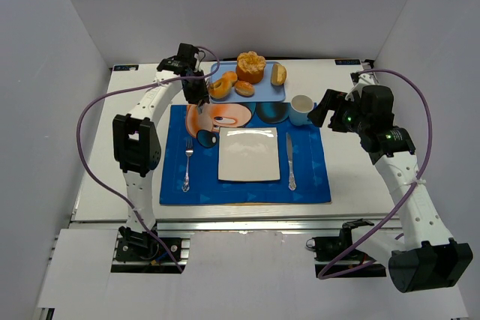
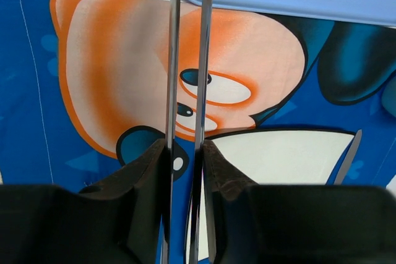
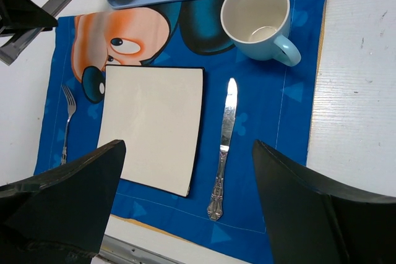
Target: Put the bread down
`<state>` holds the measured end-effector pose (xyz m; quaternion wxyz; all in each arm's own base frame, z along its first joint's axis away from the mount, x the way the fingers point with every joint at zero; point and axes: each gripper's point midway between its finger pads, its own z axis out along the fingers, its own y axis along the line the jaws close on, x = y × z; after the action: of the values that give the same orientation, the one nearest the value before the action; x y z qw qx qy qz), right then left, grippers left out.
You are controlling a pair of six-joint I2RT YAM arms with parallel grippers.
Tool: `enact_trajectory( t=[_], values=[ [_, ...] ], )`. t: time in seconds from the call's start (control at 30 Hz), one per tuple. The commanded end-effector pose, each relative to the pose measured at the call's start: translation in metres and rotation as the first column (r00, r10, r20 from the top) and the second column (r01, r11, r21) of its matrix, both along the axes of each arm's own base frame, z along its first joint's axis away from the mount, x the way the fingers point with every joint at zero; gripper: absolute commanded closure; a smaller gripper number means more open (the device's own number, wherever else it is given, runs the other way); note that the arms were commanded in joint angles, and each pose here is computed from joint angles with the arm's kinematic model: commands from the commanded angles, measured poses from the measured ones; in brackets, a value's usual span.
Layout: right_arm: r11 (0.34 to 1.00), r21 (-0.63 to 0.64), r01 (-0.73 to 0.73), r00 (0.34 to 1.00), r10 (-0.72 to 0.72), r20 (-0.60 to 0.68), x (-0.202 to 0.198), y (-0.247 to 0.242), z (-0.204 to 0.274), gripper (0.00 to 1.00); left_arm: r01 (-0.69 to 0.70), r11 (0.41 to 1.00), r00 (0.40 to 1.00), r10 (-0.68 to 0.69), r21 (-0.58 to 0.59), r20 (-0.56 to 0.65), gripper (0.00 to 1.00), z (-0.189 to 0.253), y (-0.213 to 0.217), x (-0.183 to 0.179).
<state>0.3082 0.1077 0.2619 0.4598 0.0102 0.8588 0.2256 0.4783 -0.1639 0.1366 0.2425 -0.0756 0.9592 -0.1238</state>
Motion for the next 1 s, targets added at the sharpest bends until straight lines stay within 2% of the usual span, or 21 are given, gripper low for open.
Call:
enact_trajectory(
  t=[0.0, 0.2, 0.3, 0.37, 0.43, 0.73, 0.97],
  values=[
    [1.0, -0.007, 0.003, 0.996, -0.002, 0.088, 0.008, -0.001, 0.025, 0.11, 0.017, 1.0, 0.999, -0.017, -0.016, 0.033, 0.64, 0.017, -0.003, 0.0],
    [1.0, -0.008, 0.001, 0.996, 0.0, 0.087, 0.011, 0.0, 0.026, 0.11, 0.038, 0.999, 0.999, -0.038, -0.037, 0.023, 0.68, 0.017, -0.009, -0.003],
    [1.0, -0.001, 0.0, 0.995, 0.0, 0.096, 0.012, 0.0, 0.03, 0.11, 0.042, 0.998, 0.999, -0.041, -0.038, 0.029, 0.49, 0.025, -0.009, -0.005],
    [1.0, -0.001, 0.0, 0.996, 0.0, 0.094, 0.012, 0.0, 0.028, 0.11, 0.044, 0.998, 0.998, -0.043, -0.035, 0.04, 0.41, 0.03, -0.008, -0.004],
    [1.0, 0.001, -0.001, 0.996, 0.001, 0.094, 0.012, 0.001, 0.027, 0.11, 0.049, 0.998, 0.998, -0.048, -0.032, 0.043, 0.39, 0.031, -0.008, -0.005],
    [1.0, -0.004, -0.003, 0.996, 0.003, 0.091, 0.012, 0.001, 0.025, 0.11, 0.043, 0.998, 0.998, -0.04, -0.047, 0.057, 0.38, 0.036, -0.01, -0.002],
    [1.0, -0.002, -0.007, 0.996, 0.007, 0.094, 0.013, 0.002, 0.027, 0.11, -0.017, 1.0, 0.992, 0.018, -0.016, 0.129, 0.44, 0.065, 0.001, 0.003]
  ],
)
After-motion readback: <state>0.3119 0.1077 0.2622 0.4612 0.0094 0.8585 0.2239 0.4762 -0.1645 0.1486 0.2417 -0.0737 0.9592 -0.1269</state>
